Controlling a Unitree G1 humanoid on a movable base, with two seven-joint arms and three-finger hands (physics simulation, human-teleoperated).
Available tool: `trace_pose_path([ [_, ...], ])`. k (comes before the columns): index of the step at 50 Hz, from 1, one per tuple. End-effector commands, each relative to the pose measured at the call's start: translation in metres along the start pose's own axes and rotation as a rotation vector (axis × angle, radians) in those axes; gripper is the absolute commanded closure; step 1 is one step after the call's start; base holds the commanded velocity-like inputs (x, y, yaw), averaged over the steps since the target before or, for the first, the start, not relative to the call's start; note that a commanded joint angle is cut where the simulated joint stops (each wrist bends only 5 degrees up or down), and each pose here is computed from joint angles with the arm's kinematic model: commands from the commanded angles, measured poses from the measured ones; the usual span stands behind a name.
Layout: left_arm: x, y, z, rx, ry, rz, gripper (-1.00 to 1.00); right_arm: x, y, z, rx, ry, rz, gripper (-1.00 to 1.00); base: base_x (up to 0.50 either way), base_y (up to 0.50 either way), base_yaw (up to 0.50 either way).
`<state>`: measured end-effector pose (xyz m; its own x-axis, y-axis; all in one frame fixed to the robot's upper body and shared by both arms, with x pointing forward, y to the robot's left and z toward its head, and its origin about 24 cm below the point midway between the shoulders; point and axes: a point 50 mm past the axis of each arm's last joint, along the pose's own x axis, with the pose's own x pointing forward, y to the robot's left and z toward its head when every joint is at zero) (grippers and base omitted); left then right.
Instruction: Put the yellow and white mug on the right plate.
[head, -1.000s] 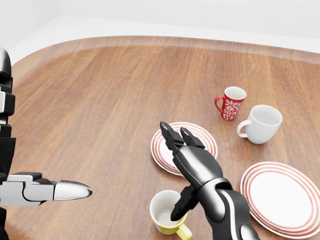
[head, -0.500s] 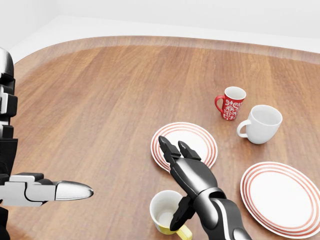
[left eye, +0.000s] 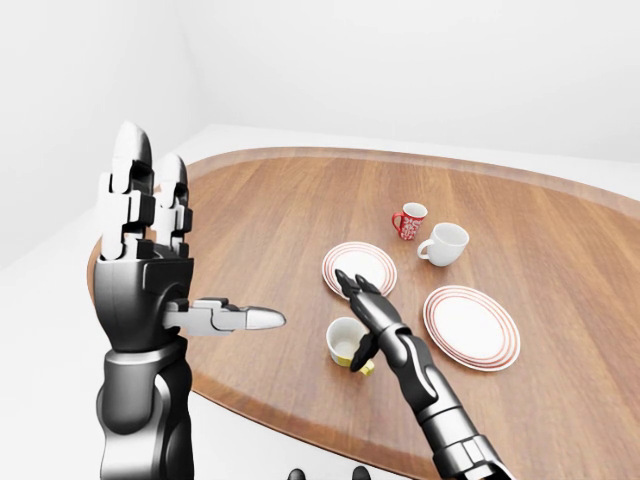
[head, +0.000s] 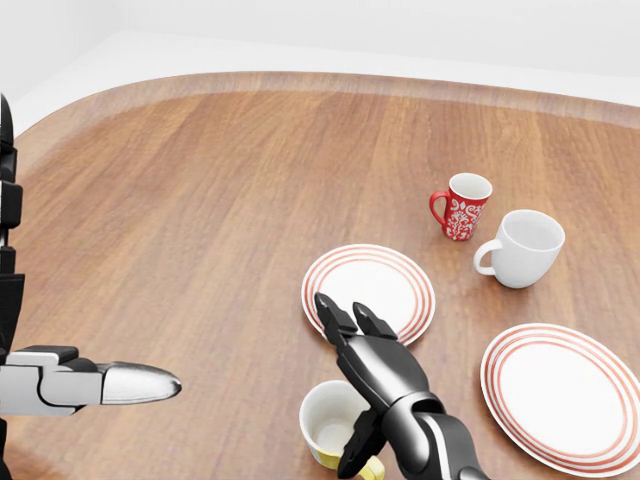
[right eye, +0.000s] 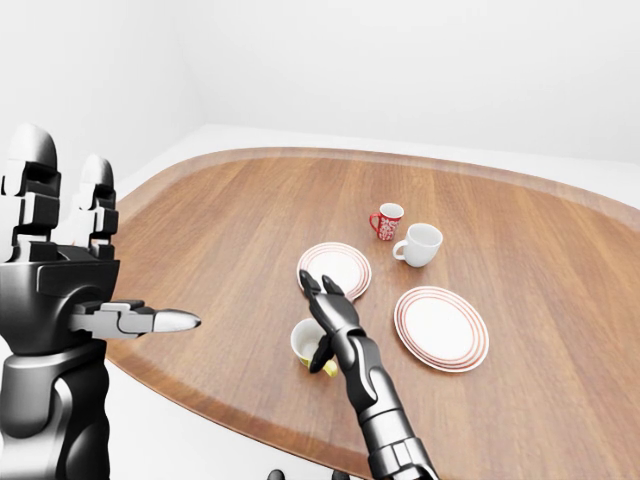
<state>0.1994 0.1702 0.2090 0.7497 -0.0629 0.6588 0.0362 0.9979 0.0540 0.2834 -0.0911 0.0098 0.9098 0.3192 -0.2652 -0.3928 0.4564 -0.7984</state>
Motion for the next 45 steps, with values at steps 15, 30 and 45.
trace_pose_path([
  [15, 0.000, -0.002, 0.000, -0.004, -0.001, -0.006, -1.00, 0.004, 0.014, -0.011, 0.027, 0.025, 0.033, -1.00, 0.00, 0.00, 0.00],
  [30, -0.001, -0.002, 0.001, -0.001, 0.001, -0.008, -1.00, 0.003, 0.023, -0.019, 0.047, 0.049, 0.051, -1.00, 0.00, 0.00, 0.00],
  [45, -0.001, -0.003, 0.001, 0.000, 0.000, -0.012, -1.00, 0.004, 0.030, -0.025, 0.056, 0.077, 0.069, -1.00, 0.00, 0.00, 0.00],
])
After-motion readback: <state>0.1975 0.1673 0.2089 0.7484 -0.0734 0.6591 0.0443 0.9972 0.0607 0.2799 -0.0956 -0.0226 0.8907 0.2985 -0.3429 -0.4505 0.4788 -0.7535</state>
